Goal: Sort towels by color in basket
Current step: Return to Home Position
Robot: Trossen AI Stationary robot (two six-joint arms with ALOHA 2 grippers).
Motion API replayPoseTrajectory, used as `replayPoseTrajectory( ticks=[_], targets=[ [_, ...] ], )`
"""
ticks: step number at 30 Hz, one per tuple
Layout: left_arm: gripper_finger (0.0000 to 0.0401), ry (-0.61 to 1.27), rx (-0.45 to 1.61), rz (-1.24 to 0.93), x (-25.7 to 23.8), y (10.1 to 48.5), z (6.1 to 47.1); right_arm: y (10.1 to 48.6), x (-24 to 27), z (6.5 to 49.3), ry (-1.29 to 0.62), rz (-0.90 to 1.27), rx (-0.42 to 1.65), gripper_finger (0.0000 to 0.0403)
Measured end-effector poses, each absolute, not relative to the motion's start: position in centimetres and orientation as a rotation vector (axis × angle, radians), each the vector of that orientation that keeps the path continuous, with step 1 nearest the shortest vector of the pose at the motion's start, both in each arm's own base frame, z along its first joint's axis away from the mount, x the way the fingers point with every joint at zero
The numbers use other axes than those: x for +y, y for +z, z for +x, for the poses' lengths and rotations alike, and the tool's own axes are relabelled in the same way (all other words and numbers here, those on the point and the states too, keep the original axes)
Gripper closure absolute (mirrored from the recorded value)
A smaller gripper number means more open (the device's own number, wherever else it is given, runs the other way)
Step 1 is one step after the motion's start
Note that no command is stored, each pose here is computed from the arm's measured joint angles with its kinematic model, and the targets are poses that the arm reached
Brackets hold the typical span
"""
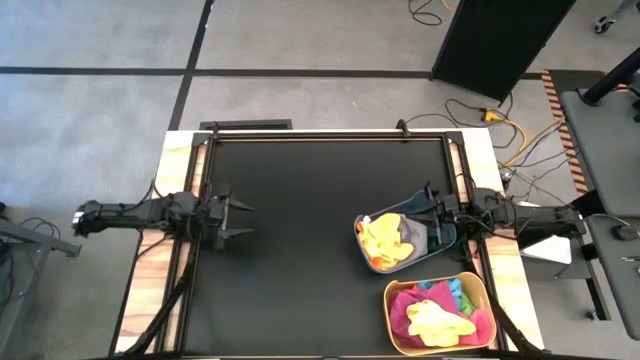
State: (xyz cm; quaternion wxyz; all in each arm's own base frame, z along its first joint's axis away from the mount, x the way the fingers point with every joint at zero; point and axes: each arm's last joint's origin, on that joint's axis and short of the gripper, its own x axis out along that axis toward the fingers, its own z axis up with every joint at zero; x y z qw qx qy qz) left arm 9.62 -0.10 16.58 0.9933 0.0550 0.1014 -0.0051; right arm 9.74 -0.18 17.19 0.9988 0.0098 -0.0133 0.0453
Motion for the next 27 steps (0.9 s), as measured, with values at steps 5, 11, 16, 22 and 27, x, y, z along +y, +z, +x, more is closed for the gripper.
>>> replayPoseTrajectory(
  ticks=[5,11,16,22,27],
  targets=[
    [0.0138,-0.008,0.184,0.085,-0.11,16.54,9.79,17.17,-0.18,9.75,0.091,0.057,-0.023,0.0390],
    [0.0138,-0.016,0.097,0.104,-0.15,16.83,9.67,17.21,-0.18,9.74,0.094,0.195,-0.017,0.0390],
    [0.0138,-0.013,-0.015,0.114,-0.16,16.72,9.77,17.23,-0.18,9.74,0.094,0.226,-0.016,0.0390],
    [0.0138,-0.011,-0.007,0.122,-0.15,16.68,9.82,17.22,-0.18,9.74,0.093,0.224,-0.016,0.0390],
    [0.0138,-0.013,0.008,0.121,-0.16,16.64,9.88,17.22,-0.18,9.74,0.093,0.223,-0.016,0.0390]
  ],
)
